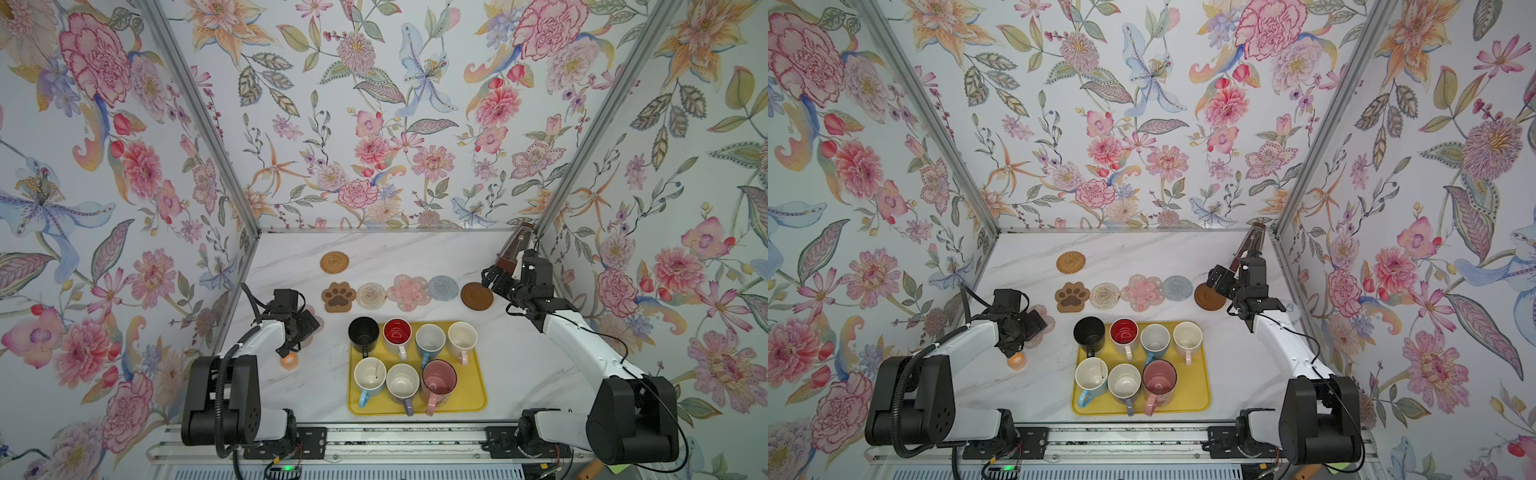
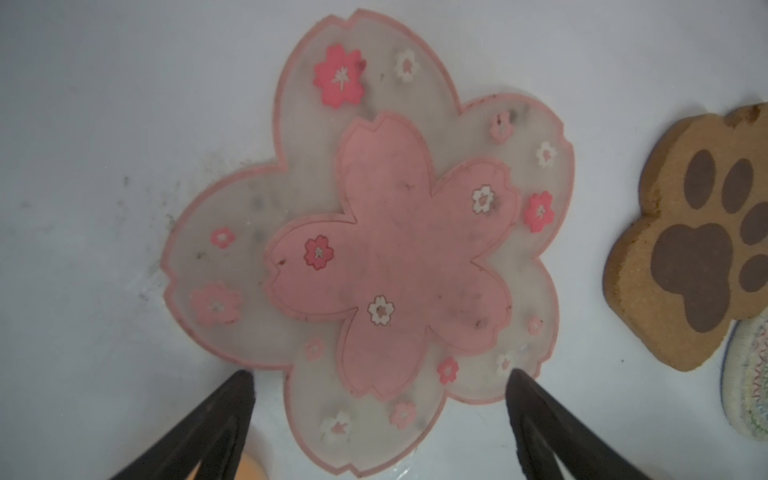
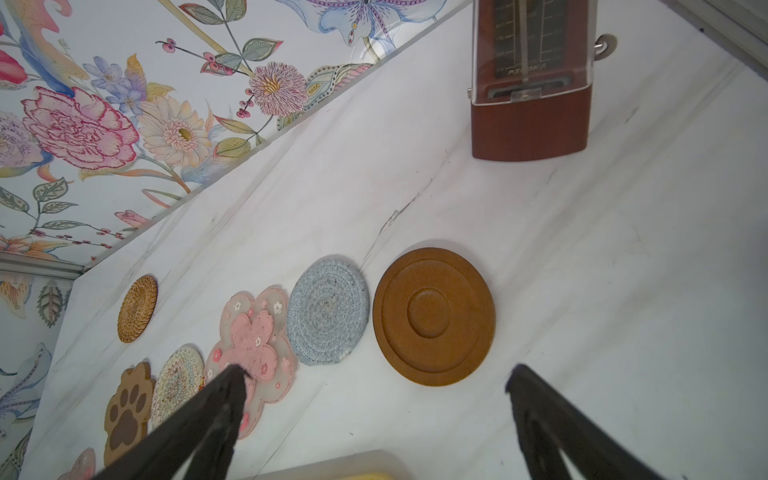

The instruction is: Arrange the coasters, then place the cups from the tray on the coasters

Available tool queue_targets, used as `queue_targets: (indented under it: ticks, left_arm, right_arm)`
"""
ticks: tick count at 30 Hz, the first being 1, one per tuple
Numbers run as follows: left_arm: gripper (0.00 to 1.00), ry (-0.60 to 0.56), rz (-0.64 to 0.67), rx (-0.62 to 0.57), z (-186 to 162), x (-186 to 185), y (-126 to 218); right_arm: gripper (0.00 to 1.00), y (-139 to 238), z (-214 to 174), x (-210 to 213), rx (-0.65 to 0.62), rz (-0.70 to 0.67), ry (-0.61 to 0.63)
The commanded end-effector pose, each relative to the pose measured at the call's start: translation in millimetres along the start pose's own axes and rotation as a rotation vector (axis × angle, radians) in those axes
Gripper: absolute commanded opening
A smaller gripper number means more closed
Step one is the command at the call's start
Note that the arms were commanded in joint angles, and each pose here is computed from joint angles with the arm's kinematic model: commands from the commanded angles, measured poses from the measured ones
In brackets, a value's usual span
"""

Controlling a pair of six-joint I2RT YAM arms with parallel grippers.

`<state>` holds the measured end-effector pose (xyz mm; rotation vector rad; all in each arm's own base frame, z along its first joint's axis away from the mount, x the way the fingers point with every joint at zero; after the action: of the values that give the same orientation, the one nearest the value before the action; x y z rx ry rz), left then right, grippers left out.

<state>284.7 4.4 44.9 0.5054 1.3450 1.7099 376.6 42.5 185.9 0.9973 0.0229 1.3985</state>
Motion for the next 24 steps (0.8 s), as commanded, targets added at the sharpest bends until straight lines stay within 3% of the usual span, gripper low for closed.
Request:
queue_targets:
  ticks: [1, 24]
  left_arm:
    - [0.96, 0.005, 0.013, 0.016, -4, 1, -8]
    - [0.96, 0.071, 0.01, -0.065, 32, 1, -15]
  right_arm:
    - [0.99, 4, 3, 6, -0.014, 0.016, 0.007]
    - [0.99, 7, 3, 4, -0.012, -0.002, 0.007]
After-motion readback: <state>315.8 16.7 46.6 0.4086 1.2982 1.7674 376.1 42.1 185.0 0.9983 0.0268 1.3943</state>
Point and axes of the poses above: each gripper's point midway between its finger pads, its own y axis back along the fingers, its own x axis along the line the jaws close on, z = x × y, the point moved 2 cm from there along y, back along the fingers, and after that the axes turned 7 degrees about -y, right-handed, at the moved point
